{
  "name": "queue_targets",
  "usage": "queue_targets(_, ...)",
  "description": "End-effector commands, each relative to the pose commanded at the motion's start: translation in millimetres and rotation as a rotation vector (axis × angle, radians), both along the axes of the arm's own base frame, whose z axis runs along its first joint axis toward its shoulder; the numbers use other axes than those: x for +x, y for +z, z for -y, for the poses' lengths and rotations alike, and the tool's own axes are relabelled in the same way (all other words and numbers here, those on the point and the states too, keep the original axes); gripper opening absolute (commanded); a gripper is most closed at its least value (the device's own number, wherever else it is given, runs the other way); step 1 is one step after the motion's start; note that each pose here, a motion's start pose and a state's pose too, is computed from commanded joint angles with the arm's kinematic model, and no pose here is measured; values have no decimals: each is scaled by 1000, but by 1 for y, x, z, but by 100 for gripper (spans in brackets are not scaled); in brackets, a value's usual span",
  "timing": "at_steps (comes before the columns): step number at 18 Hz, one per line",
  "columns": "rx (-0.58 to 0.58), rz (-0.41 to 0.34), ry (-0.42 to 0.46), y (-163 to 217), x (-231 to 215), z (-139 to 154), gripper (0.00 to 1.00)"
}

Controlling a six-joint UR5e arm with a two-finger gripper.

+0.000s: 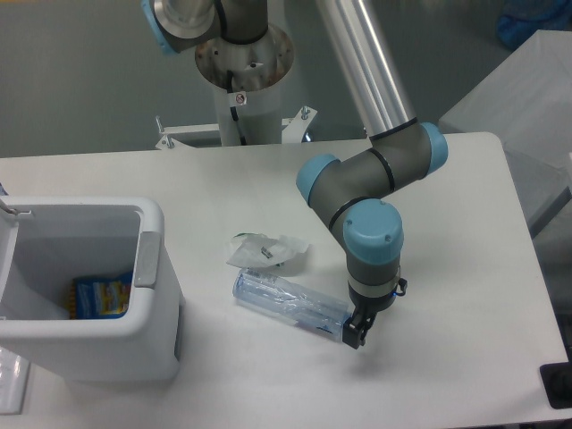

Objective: Place the trash in the trash can
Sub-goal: 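Lower the gripper onto the bottle's cap end and close on it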

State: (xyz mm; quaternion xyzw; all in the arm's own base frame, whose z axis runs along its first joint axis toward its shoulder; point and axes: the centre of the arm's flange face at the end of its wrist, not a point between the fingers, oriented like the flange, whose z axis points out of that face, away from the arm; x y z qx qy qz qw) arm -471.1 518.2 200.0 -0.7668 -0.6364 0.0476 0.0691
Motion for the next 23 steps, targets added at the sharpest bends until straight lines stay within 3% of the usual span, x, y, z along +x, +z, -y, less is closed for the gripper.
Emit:
queue_targets(4, -7, 12, -5, -10, 2, -1, 91)
queue_targets(10, -7, 16, -16, -13, 6, -7, 67)
queue_targets(23, -6, 17, -18, -15, 6, -7, 47)
